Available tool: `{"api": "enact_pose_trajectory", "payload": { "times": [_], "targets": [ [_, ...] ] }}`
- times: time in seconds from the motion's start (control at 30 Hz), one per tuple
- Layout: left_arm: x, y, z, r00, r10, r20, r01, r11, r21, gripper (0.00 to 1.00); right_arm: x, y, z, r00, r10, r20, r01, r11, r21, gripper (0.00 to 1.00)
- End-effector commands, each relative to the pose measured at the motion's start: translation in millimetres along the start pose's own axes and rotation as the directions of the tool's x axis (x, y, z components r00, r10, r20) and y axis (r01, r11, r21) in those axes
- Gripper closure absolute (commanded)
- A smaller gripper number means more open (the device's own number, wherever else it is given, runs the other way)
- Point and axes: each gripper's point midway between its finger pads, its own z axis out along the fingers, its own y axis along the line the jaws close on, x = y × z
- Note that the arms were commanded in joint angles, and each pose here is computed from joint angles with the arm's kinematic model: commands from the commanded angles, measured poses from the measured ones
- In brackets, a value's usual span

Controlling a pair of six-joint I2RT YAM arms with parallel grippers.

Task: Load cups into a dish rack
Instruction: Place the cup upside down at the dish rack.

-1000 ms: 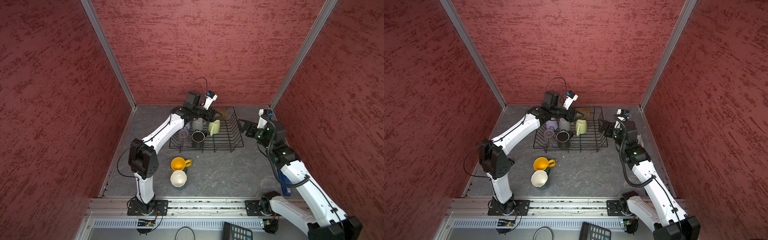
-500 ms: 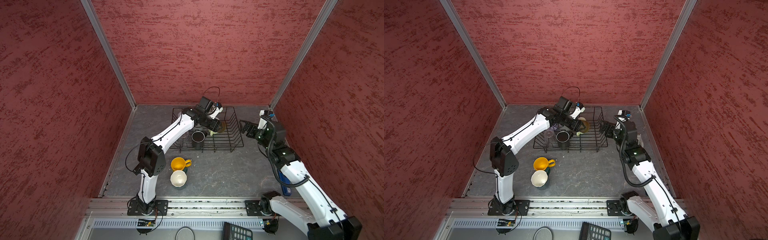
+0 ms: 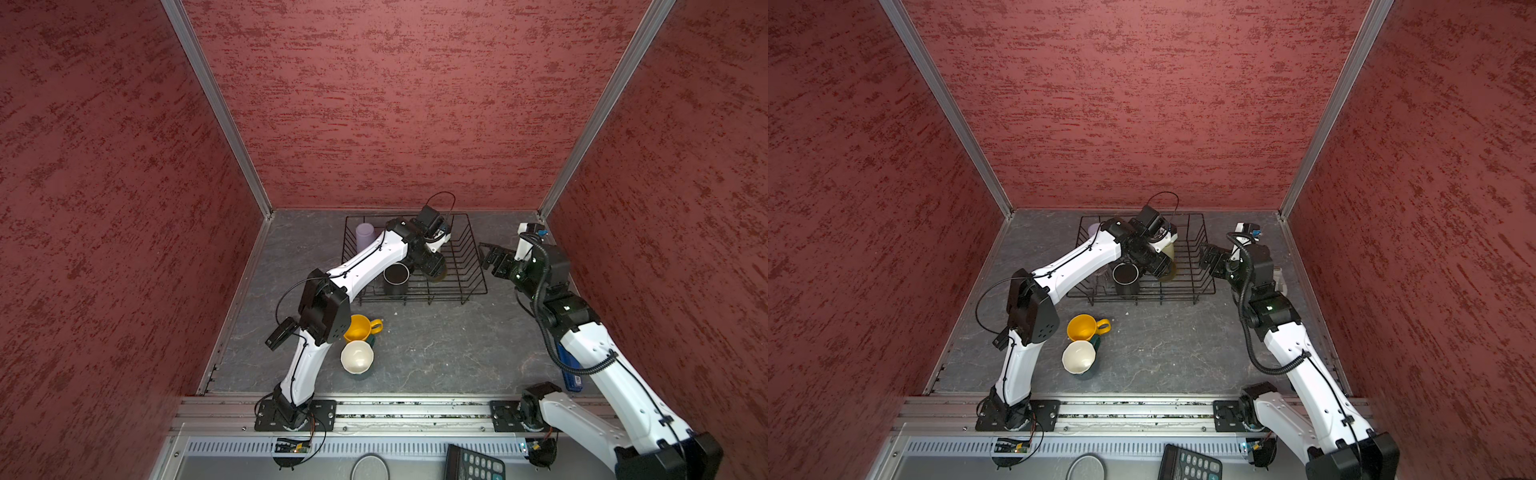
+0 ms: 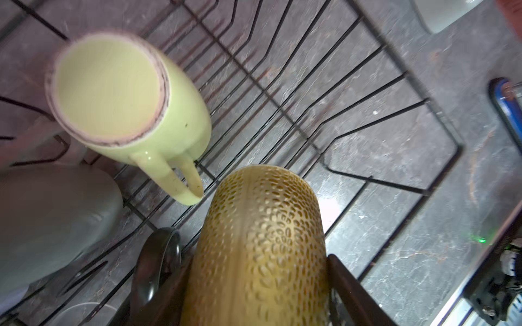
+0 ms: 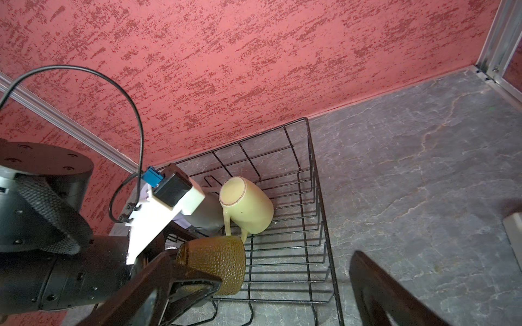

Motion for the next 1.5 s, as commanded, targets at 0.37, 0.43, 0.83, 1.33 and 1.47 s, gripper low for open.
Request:
{"api": "enact_pose_trajectory", "payload": {
  "times": [0.37, 0.43, 0.83, 1.33, 1.47],
  "targets": [
    [19.5, 12.7, 35.8, 0.987, 0.047, -0.152, -0.061, 0.994, -0.089, 0.97, 3.4, -4.2, 2.2, 1.000, 0.009, 0.001, -0.009, 1.000, 0.003, 0.01],
    [21.2, 13.8, 39.7, 0.985, 0.048, -0.163, -0.065, 0.993, -0.095, 0.95, 4.4, -4.7, 2.6, 1.000, 0.009, -0.001, -0.009, 1.000, 0.004, 0.01],
    [24.1, 17.7, 48.5, 0.977, 0.088, -0.193, -0.115, 0.984, -0.133, 0.73, 8.8, -7.8, 5.0, 1.000, 0.012, -0.013, -0.012, 1.000, 0.009, 0.01],
    [30.5, 14.4, 52.0, 0.969, 0.109, -0.222, -0.139, 0.982, -0.125, 0.44, 10.0, -9.1, 5.2, 1.000, 0.016, -0.016, -0.016, 1.000, 0.012, 0.01],
    [31.4, 14.6, 52.3, 0.967, 0.117, -0.227, -0.150, 0.980, -0.132, 0.37, 10.4, -9.1, 5.2, 1.000, 0.018, -0.017, -0.018, 1.000, 0.012, 0.01]
  ]
}}
